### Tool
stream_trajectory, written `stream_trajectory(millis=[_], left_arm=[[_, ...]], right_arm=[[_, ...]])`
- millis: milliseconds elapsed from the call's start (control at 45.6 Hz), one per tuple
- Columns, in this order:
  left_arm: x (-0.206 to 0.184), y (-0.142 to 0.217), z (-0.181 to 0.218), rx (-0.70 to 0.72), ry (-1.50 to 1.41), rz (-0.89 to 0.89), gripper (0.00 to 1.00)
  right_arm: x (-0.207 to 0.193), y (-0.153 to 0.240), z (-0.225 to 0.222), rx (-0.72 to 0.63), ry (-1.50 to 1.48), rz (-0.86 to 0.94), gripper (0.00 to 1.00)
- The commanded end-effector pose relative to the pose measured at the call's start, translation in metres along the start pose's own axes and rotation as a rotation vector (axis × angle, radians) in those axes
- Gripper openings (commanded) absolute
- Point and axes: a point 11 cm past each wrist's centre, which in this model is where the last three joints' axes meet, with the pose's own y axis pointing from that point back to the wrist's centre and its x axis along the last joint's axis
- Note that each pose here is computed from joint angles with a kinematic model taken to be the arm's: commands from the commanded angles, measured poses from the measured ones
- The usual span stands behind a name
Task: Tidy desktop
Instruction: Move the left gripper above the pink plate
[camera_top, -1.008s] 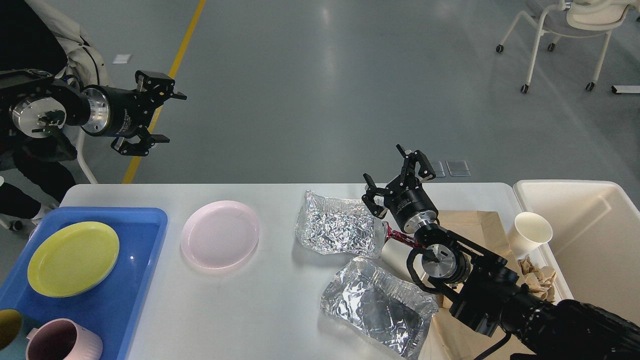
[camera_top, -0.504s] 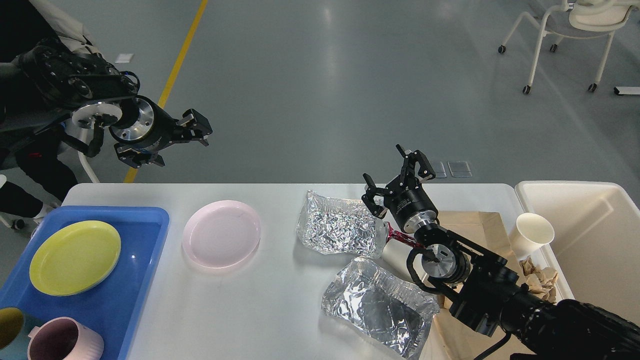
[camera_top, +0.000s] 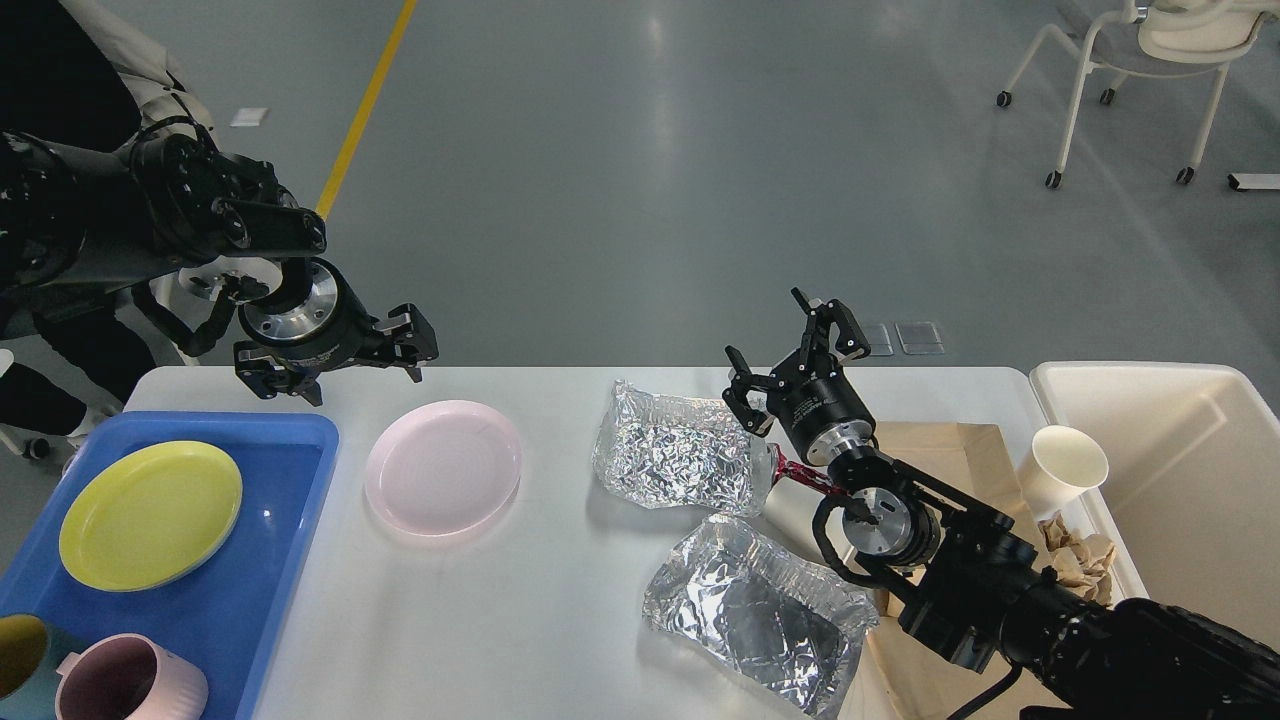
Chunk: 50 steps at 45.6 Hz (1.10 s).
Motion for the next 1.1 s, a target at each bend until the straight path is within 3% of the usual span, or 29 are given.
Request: stream_trajectory(millis=[0,1073], left_arm=[[-0.005,-0.005,0.001,0.008,-0.017,-0.014,0.97],[-0.013,-0.016,-0.003,0.017,-0.018,-0.042,0.97]], right_arm=[[0.0,0.0,0.0,0.0,0.0,0.0,1.0],[0.0,0.0,0.0,0.0,-0.001,0.001,1.0]])
